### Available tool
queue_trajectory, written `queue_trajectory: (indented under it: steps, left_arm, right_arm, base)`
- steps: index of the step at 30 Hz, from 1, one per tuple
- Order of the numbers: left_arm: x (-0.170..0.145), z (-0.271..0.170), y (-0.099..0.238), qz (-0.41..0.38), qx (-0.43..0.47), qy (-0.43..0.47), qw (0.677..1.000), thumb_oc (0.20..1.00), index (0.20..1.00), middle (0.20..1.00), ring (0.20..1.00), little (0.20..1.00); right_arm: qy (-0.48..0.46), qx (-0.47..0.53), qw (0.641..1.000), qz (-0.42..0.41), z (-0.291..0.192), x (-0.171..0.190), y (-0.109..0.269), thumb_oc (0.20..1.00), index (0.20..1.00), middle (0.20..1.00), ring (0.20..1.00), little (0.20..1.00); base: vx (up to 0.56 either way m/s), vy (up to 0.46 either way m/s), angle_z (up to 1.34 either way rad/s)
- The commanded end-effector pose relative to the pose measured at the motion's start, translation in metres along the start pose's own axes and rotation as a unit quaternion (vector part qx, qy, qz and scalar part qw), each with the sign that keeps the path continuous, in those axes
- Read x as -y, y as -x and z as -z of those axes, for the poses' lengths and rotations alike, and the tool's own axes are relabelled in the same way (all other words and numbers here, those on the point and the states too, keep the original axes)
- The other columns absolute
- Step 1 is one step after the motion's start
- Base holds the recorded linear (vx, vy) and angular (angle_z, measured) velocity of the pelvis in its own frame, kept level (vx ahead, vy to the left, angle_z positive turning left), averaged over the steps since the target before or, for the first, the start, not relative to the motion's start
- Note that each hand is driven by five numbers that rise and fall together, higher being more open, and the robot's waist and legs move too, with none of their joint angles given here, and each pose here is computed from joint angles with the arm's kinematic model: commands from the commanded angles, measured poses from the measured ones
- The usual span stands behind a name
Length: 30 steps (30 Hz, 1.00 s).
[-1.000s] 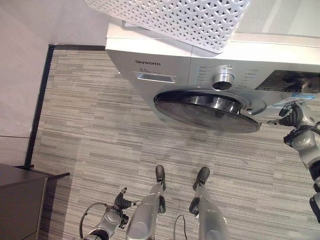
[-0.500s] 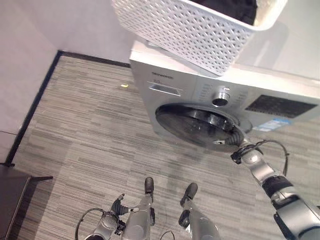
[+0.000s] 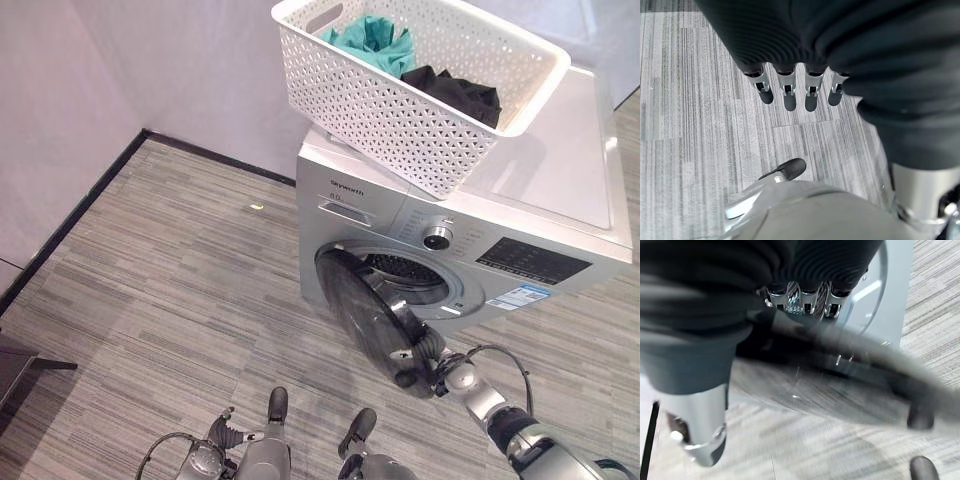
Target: Grab the laundry basket,head to the washer,open it,put in the laundry and shut it.
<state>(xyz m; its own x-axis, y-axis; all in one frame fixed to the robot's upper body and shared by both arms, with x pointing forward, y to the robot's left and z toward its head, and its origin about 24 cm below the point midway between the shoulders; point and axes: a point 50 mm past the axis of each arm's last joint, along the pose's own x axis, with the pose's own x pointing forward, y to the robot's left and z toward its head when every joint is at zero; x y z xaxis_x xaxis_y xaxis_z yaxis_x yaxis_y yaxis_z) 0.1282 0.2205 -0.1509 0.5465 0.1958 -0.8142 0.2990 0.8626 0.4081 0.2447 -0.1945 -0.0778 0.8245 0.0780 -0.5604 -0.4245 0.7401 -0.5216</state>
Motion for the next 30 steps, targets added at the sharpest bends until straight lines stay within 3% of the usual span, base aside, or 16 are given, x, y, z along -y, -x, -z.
queue_trajectory:
  steps: [1,11,22,25,30]
  left_arm:
    - [-0.006,0.002,-0.001,0.002,-0.001,-0.079,0.997,1.000,1.000,1.000,1.000,1.000]
    - [0.001,-0.001,0.000,0.005,0.009,-0.089,0.996,1.000,1.000,1.000,1.000,1.000]
    - [0.008,-0.013,0.003,0.019,0.067,-0.132,0.989,1.000,1.000,1.000,1.000,1.000]
    - [0.010,-0.004,0.005,0.023,0.057,-0.134,0.989,1.000,1.000,1.000,1.000,1.000]
    - [-0.003,-0.011,0.007,0.002,0.093,-0.178,0.980,1.000,1.000,1.000,1.000,1.000]
  right_arm:
    - [-0.022,0.138,0.982,-0.129,-0.080,-0.060,-0.009,1.000,1.000,1.000,1.000,1.000]
    - [-0.055,0.122,0.977,-0.166,-0.076,-0.092,-0.002,1.000,1.000,1.000,1.000,1.000]
    - [-0.032,0.050,0.992,-0.108,-0.050,-0.082,-0.012,1.000,1.000,1.000,1.000,1.000]
    - [-0.030,0.059,0.993,-0.101,-0.059,-0.082,-0.014,1.000,1.000,1.000,1.000,1.000]
    - [0.036,0.155,0.985,-0.066,-0.111,-0.070,-0.020,1.000,1.000,1.000,1.000,1.000]
  base:
    - [0.02,-0.006,0.20]
    - [0.01,-0.001,0.17]
    - [0.01,-0.016,0.52]
    - [0.08,0.028,0.52]
    - [0.05,0.054,0.54]
